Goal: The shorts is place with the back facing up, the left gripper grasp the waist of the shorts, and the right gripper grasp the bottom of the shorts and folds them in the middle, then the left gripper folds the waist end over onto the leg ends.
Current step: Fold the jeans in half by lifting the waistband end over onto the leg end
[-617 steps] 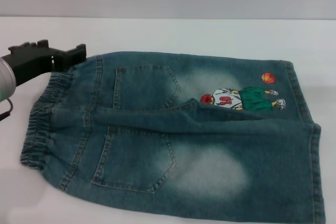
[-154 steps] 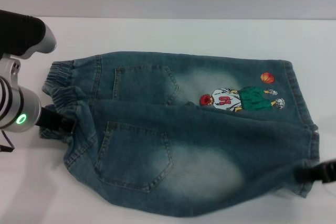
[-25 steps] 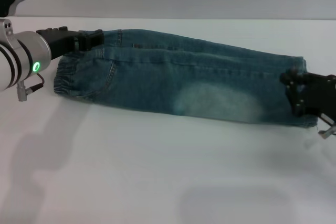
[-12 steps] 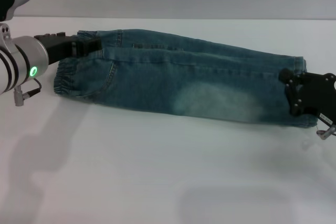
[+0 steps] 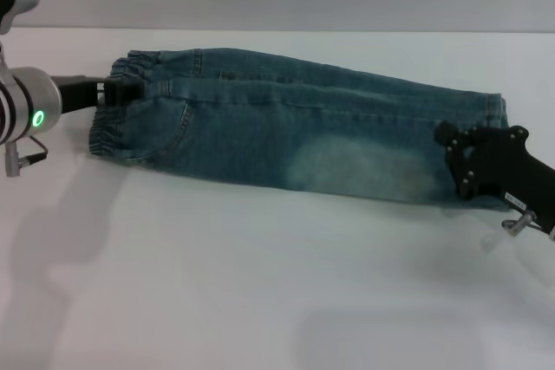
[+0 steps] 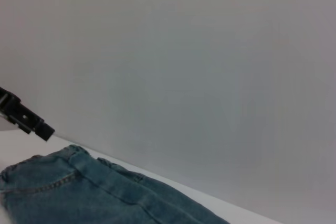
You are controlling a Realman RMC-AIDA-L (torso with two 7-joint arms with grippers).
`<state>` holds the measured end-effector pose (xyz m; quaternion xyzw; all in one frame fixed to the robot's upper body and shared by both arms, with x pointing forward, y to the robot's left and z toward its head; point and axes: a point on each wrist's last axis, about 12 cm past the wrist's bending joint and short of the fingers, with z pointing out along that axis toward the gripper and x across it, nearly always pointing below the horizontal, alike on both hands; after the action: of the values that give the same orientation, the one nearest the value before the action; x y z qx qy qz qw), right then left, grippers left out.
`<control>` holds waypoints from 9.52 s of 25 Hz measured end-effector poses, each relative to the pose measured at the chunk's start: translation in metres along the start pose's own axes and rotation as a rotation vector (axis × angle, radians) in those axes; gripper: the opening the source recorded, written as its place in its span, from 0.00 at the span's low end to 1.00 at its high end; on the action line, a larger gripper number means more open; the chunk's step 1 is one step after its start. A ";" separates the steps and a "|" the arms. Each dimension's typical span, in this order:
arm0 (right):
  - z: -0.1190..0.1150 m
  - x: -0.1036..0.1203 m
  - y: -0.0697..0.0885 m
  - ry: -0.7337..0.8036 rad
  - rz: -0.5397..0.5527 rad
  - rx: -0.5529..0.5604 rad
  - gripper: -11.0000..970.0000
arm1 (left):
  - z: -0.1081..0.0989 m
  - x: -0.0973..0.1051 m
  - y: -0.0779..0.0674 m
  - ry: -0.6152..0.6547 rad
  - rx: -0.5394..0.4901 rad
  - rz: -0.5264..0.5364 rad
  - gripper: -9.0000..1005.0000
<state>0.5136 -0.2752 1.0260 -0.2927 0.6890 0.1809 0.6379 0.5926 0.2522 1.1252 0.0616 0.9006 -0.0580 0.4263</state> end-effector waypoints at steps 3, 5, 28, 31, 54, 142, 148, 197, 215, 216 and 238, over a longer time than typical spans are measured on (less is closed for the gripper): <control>-0.002 0.001 0.001 0.001 0.000 -0.001 0.01 | 0.005 0.005 0.003 0.035 -0.008 -0.010 0.85; -0.002 0.001 0.001 0.000 0.002 -0.002 0.01 | 0.008 0.007 0.005 0.056 -0.012 -0.014 0.85; 0.000 0.000 0.001 0.004 -0.002 -0.007 0.01 | 0.021 0.010 0.012 0.139 -0.029 -0.032 0.85; 0.000 0.001 0.001 0.005 -0.002 -0.007 0.01 | 0.021 0.010 0.010 0.145 -0.026 -0.029 0.85; 0.001 0.000 -0.001 0.007 -0.010 -0.011 0.01 | 0.024 0.012 0.009 0.195 -0.020 -0.023 0.85; 0.008 0.005 0.004 0.031 0.036 -0.027 0.01 | -0.023 -0.026 -0.026 -0.042 0.140 0.015 0.04; 0.017 0.005 0.003 0.056 0.037 -0.025 0.01 | -0.041 -0.039 -0.035 -0.113 0.167 0.037 0.04; 0.112 -0.030 0.044 0.145 0.132 -0.247 0.01 | -0.120 -0.086 -0.124 -0.351 0.417 0.250 0.05; 0.088 -0.008 0.027 0.178 0.129 0.029 0.01 | -0.112 -0.079 -0.127 -0.327 0.426 0.253 0.05; 0.085 -0.007 0.024 0.175 0.136 0.045 0.01 | -0.112 -0.079 -0.128 -0.327 0.428 0.254 0.05; -0.047 0.029 -0.047 0.117 0.159 0.612 0.01 | -0.099 -0.058 -0.171 -0.369 0.573 0.266 0.06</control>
<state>0.5069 -0.3450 1.0093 -0.0423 0.7678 -0.0027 0.6393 0.5262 0.0959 1.2414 0.2837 0.7399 -0.2622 0.5508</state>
